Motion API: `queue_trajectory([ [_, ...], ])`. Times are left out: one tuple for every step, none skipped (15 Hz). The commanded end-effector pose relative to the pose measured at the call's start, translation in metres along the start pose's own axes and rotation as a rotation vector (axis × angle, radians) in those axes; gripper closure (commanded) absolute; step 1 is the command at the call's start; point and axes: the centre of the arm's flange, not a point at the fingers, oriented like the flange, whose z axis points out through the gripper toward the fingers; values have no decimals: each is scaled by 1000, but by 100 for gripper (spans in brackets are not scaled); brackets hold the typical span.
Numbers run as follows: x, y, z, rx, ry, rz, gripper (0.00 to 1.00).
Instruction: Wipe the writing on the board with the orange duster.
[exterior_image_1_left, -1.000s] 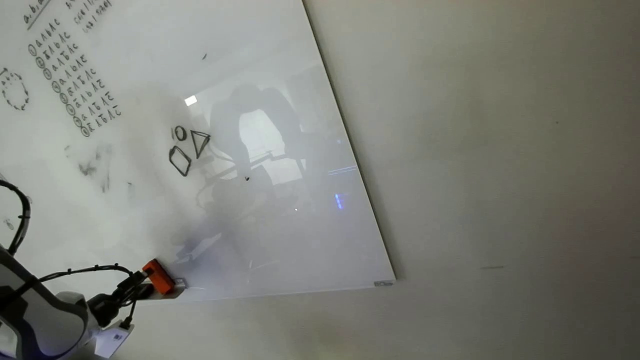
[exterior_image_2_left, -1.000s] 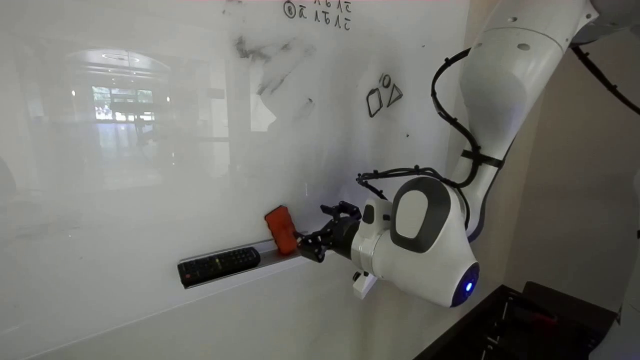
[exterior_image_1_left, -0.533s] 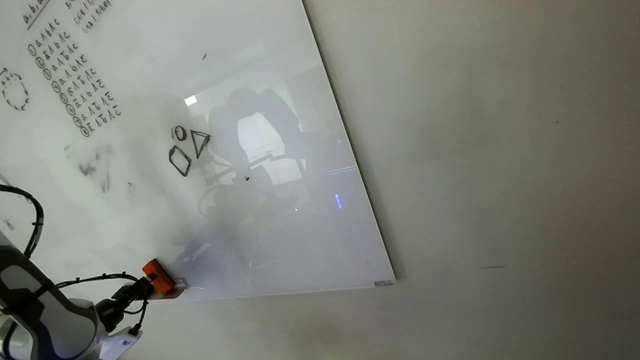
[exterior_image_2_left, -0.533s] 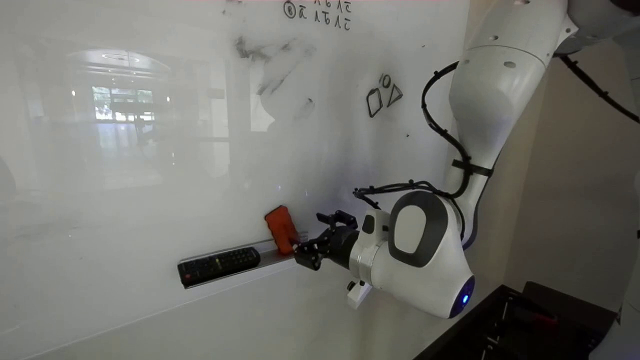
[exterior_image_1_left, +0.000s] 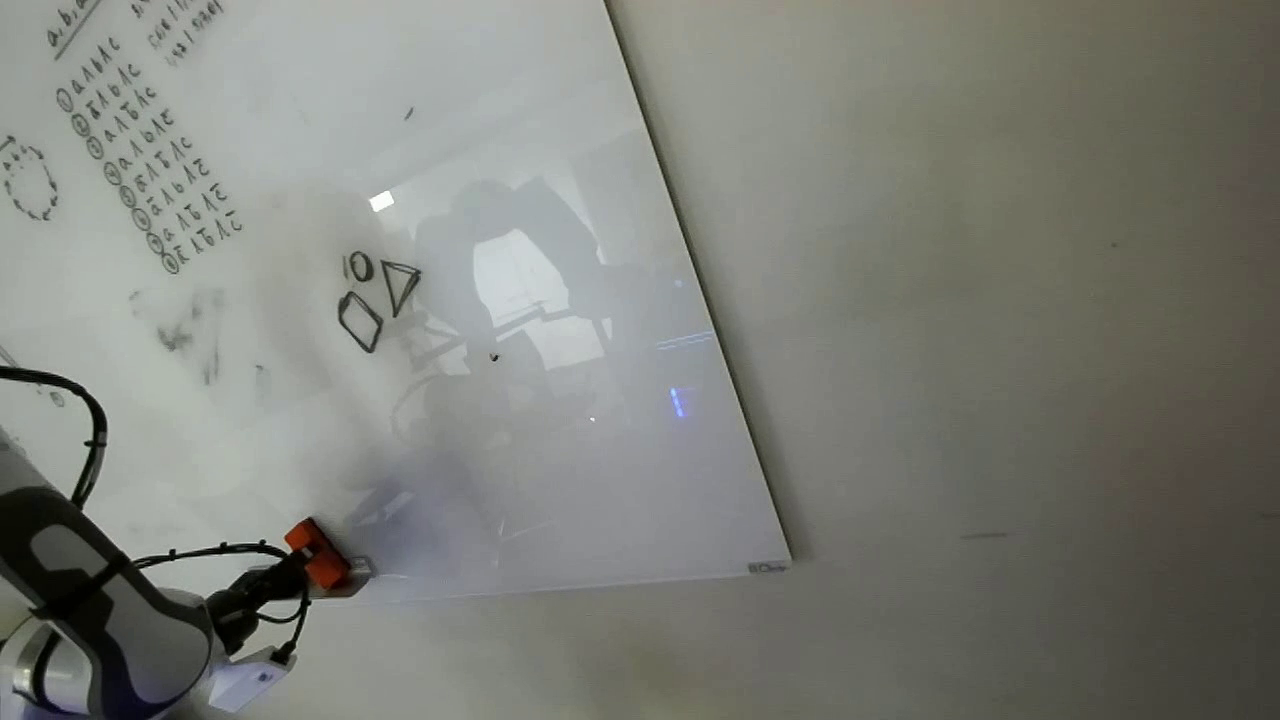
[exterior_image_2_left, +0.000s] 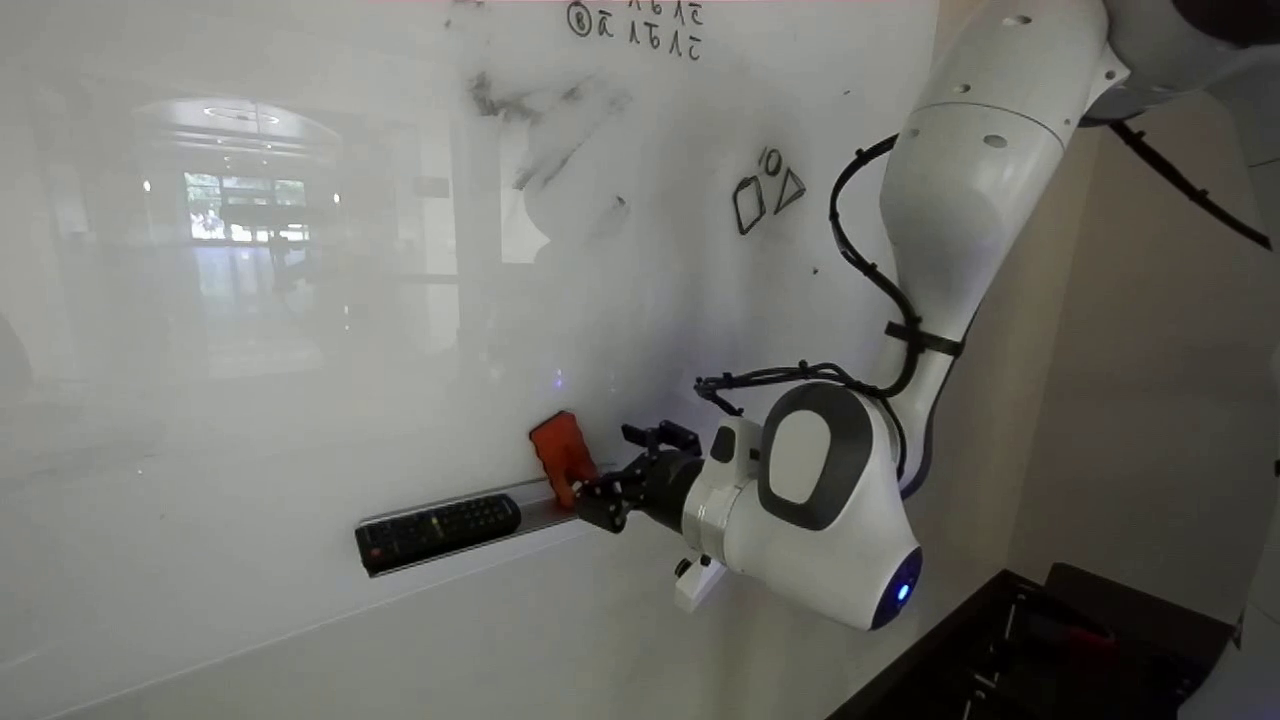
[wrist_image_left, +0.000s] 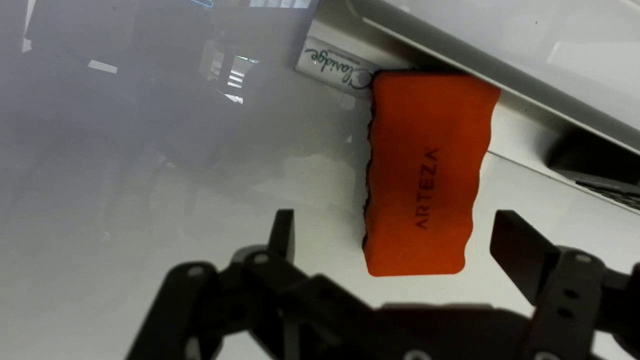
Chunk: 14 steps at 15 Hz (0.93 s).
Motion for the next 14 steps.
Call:
queue_trajectory([
  [0, -1, 1, 0, 0, 1, 0],
  [0, -1, 1, 0, -1, 2, 0],
  [0, -1, 1, -1, -1, 2, 0],
  [-1, -3, 4, -9, -14, 2, 0],
  [-1, -4, 5, -21, -16, 10, 0],
  [-2, -6, 5, -39, -21, 16, 0],
  [-2, -8, 5, -61, -27, 22, 0],
  [-3, -10, 5, -74, -41, 30, 0],
  [-3, -13, 5, -82, -49, 36, 0],
  [-4, -16, 5, -86, -49, 41, 0],
  [-4, -19, 5, -86, -55, 46, 0],
  [-4, -21, 7, -92, -58, 51, 0],
  [-5, -23, 8, -91, -63, 58, 0],
  [-5, -25, 11, -95, -67, 58, 0],
])
